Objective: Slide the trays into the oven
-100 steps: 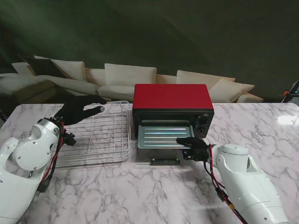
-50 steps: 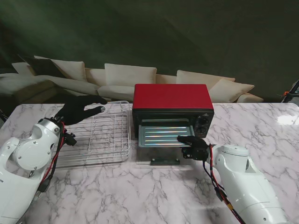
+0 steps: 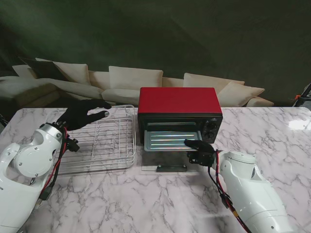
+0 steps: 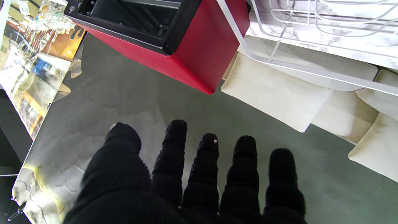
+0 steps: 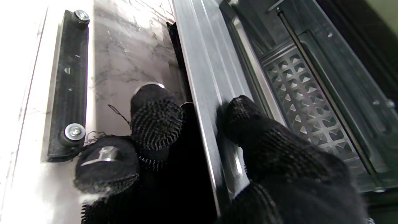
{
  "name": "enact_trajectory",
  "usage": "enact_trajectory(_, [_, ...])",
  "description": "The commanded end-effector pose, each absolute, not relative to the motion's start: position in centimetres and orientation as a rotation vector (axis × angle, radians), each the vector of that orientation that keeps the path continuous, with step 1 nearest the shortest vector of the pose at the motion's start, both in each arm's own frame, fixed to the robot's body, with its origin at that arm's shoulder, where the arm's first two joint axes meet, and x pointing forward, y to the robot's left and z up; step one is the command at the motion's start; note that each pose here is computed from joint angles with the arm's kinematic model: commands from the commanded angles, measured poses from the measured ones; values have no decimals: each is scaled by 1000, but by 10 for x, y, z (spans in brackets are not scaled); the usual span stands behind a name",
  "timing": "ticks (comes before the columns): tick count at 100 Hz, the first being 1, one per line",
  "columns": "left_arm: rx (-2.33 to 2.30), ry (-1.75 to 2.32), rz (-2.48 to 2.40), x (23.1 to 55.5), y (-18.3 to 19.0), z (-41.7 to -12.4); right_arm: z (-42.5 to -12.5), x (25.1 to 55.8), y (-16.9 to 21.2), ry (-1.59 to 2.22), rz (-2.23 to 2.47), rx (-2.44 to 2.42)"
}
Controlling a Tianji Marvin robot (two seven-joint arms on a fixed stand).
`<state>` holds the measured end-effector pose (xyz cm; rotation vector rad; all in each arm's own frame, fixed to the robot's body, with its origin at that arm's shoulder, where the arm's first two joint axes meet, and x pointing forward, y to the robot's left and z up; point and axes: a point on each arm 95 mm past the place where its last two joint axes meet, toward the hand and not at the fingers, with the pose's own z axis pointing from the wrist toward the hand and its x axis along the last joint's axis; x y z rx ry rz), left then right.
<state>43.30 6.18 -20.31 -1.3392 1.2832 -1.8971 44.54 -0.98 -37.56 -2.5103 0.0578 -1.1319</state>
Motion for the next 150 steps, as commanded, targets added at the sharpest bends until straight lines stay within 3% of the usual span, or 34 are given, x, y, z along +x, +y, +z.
enact_trajectory(1, [-1354,1301,-1891,433,60,-206,-373,447,-7,67,-1142,-2492])
enact_trajectory(86, [-1355,1318,-1883,435,58,-206,-371,416,-14,84,-1160,-2467])
enact_trajectory(150, [-1363,1323,-1879,433,56,-207,-366,425,-5,65,-1246,-2516])
